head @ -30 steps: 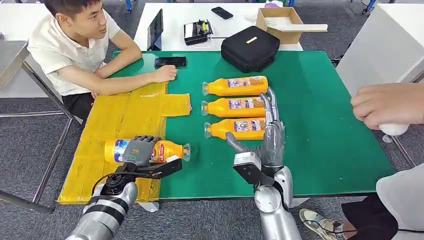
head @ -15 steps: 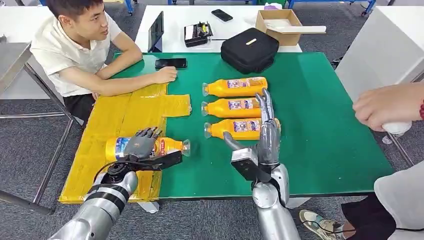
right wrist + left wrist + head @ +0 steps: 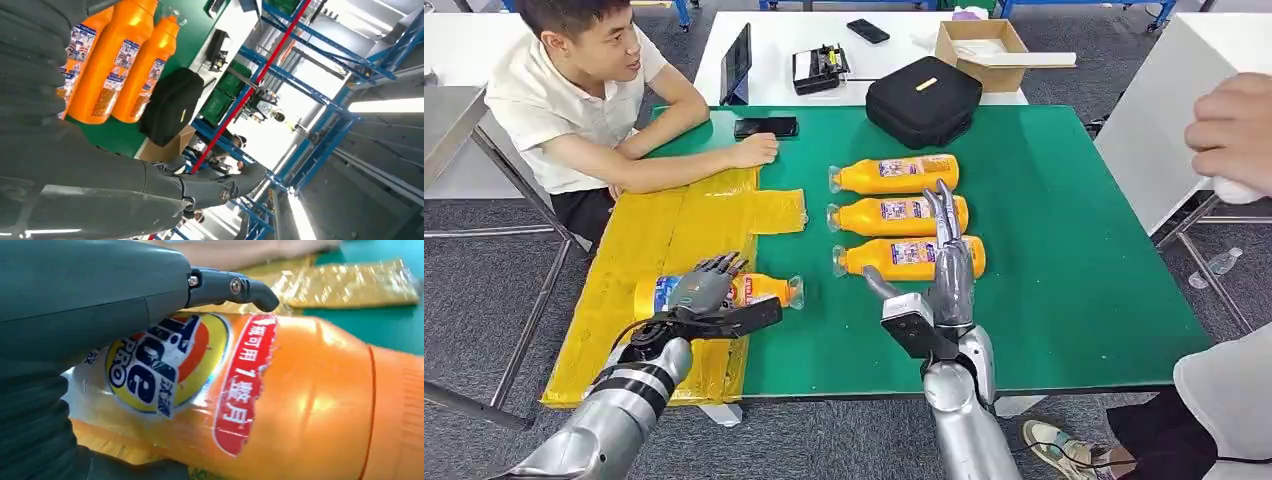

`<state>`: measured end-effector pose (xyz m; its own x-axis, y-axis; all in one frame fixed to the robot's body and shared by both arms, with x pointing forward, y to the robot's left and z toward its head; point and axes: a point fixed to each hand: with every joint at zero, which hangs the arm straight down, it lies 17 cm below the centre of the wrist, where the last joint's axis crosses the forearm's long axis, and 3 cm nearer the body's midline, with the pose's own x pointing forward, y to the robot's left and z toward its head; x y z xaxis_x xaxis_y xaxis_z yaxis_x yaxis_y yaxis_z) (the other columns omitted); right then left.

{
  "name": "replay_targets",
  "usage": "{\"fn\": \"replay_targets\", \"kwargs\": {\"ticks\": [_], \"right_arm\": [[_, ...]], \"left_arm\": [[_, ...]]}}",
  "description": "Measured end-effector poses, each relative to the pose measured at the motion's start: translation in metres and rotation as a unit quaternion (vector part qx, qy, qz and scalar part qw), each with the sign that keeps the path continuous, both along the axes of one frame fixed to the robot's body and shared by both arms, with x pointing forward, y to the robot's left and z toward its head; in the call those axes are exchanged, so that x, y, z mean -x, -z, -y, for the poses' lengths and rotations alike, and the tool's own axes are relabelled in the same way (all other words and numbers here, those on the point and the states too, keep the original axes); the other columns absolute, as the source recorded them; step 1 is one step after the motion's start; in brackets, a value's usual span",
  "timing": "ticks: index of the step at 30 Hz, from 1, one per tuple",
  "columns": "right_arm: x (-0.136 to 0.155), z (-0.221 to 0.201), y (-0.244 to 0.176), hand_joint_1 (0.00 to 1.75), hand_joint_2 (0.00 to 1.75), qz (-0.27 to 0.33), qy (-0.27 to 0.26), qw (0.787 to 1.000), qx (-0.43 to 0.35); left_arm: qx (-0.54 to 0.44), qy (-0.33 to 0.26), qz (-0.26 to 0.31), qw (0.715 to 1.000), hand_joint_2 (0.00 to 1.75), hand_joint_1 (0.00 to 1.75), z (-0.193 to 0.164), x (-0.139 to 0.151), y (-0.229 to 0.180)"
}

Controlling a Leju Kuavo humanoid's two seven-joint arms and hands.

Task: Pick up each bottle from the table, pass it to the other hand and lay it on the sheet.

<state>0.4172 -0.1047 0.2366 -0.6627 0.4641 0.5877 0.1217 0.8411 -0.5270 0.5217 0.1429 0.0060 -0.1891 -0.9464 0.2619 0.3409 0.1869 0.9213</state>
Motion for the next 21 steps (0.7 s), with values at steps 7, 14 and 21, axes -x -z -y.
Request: {"fn": "replay_targets", "kwargs": {"ticks": [7, 14, 21], "right_arm": [[0.005, 0.003, 0.008, 0.00, 1.75, -0.014, 0.012, 1.000, 0.007], [0.008, 0.004, 0.006, 0.00, 1.75, -0.013, 0.015, 1.000, 0.006], [0.008, 0.004, 0.005, 0.00, 1.75, -0.013, 0.016, 1.000, 0.005]], "left_arm": [[0.086, 0.027, 0.146, 0.985, 1.75, 0.00, 0.039, 0.015, -0.065], [0.103, 0.060, 0.248, 0.962, 1.75, 0.00, 0.063, 0.026, -0.133], [0.115, 0.078, 0.281, 0.949, 1.75, 0.00, 0.077, 0.037, -0.159]]}}
